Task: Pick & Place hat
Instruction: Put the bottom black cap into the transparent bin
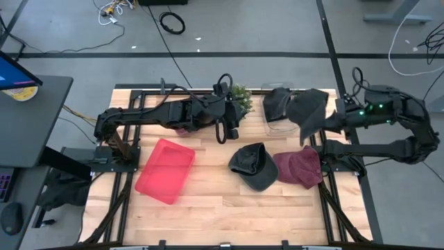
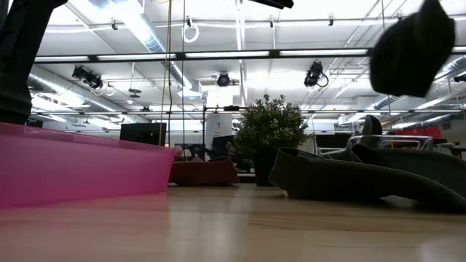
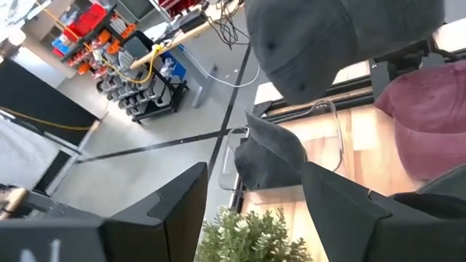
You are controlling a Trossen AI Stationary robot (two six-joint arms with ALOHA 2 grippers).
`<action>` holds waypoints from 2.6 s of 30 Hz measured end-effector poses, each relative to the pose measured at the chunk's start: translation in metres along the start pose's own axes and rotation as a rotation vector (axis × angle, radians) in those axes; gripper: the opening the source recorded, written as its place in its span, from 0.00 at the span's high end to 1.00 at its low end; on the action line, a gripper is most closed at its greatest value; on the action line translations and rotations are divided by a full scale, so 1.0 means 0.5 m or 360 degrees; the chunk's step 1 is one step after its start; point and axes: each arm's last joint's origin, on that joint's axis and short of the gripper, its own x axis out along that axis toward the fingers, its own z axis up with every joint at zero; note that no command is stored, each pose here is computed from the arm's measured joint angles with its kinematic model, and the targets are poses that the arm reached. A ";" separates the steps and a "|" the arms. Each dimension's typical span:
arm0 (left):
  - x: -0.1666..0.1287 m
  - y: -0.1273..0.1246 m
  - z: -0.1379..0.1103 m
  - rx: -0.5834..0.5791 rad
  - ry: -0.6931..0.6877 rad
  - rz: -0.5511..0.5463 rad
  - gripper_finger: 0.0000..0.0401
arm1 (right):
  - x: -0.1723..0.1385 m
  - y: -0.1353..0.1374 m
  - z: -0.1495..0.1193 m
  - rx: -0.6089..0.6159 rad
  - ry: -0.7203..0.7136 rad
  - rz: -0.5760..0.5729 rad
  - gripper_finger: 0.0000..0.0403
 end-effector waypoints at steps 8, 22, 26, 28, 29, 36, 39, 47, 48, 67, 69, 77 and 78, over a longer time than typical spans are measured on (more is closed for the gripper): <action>0.000 0.000 0.000 -0.0053 0.0001 0.0000 0.43 | -0.012 -0.028 0.000 0.0166 -0.0081 -0.0133 0.99; 0.000 0.000 0.000 -0.0053 0.0001 -0.0001 0.43 | 0.094 -0.044 0.029 0.0184 -0.0304 -0.0082 0.99; 0.000 -0.001 0.000 -0.0050 0.0003 -0.0003 0.43 | 0.135 -0.070 0.038 0.0242 -0.0306 -0.0120 0.99; -0.001 -0.002 -0.001 -0.0043 0.0013 -0.0009 0.43 | 0.145 -0.083 0.041 0.0268 -0.0324 -0.0137 0.99; -0.002 -0.004 -0.002 -0.0037 0.0019 -0.0015 0.43 | 0.150 -0.087 0.043 0.0280 -0.0337 -0.0125 0.99; -0.007 -0.014 -0.001 -0.0024 0.0030 -0.0041 0.43 | 0.168 -0.105 0.056 0.0378 -0.0435 0.0038 0.99; -0.009 -0.018 0.001 -0.0022 0.0023 -0.0054 0.43 | 0.187 -0.115 0.064 0.0419 -0.0459 0.0107 0.99; -0.014 -0.025 0.004 -0.0047 0.0007 -0.0088 0.43 | 0.260 -0.131 0.095 0.0542 -0.0424 0.0499 0.99; -0.014 -0.025 0.004 -0.0047 0.0008 -0.0087 0.43 | 0.270 -0.138 0.099 0.0560 -0.0415 0.0500 0.99; -0.014 -0.026 0.004 -0.0056 0.0010 -0.0090 0.43 | 0.326 -0.190 0.140 0.0726 -0.0422 0.0751 0.98; -0.013 -0.025 0.003 -0.0056 0.0010 -0.0090 0.43 | 0.322 -0.189 0.141 0.0731 -0.0425 0.0774 0.98; -0.012 -0.024 0.003 -0.0060 0.0008 -0.0086 0.43 | 0.316 -0.211 0.142 0.0797 -0.0482 0.0654 0.98; -0.012 -0.024 0.003 -0.0060 0.0007 -0.0086 0.43 | 0.316 -0.215 0.143 0.0812 -0.0496 0.0629 0.98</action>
